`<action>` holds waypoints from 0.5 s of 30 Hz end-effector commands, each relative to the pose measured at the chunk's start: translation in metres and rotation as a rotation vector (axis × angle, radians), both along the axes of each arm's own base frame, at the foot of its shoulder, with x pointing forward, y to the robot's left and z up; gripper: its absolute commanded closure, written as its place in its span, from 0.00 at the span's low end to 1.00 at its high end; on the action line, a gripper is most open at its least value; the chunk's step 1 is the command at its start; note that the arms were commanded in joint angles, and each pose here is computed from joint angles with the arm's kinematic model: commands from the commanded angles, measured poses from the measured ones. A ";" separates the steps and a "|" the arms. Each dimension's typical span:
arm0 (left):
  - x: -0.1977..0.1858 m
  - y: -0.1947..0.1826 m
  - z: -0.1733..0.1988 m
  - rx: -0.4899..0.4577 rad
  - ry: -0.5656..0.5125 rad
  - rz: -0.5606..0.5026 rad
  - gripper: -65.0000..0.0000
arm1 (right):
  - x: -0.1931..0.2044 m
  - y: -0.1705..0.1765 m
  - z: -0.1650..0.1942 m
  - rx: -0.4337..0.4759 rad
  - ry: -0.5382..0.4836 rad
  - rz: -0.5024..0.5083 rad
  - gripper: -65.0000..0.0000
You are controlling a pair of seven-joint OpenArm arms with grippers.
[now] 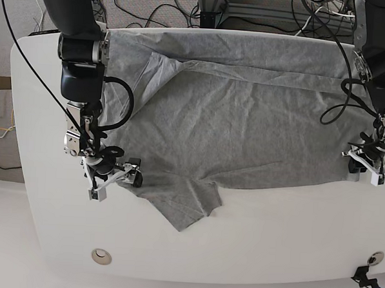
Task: Fold the T-shirt properly
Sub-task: 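Grasp the grey shirt's side edges with both grippers and lift slightly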
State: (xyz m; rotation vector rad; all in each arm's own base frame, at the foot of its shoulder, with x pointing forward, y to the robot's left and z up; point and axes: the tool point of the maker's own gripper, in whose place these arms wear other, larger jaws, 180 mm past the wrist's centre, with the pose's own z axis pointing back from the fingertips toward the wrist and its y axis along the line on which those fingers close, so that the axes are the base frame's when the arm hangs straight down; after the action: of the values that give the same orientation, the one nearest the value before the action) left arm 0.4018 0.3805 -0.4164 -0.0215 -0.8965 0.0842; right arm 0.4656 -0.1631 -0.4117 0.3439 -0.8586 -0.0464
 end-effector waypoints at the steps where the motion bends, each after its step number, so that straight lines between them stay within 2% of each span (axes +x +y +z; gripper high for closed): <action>1: 0.006 0.010 0.013 0.024 -0.018 0.006 0.78 | 0.013 0.007 0.017 0.014 -0.037 0.012 0.28; 10: 0.002 0.012 0.016 0.062 -0.027 -0.012 0.78 | 0.014 0.008 0.018 0.014 -0.042 0.016 0.97; 11: 0.001 0.012 0.015 0.062 -0.025 -0.012 0.78 | 0.014 0.007 0.018 0.012 -0.042 0.015 1.00; 15: 0.001 0.012 0.016 0.061 -0.027 -0.010 0.78 | 0.016 0.006 0.021 0.010 -0.049 0.017 1.00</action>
State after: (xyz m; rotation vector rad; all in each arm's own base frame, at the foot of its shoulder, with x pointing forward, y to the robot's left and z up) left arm 0.3958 0.3814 -0.4162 0.0029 -0.8996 0.0495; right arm 0.4603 -0.1533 -0.4180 0.3573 -0.8254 -0.0340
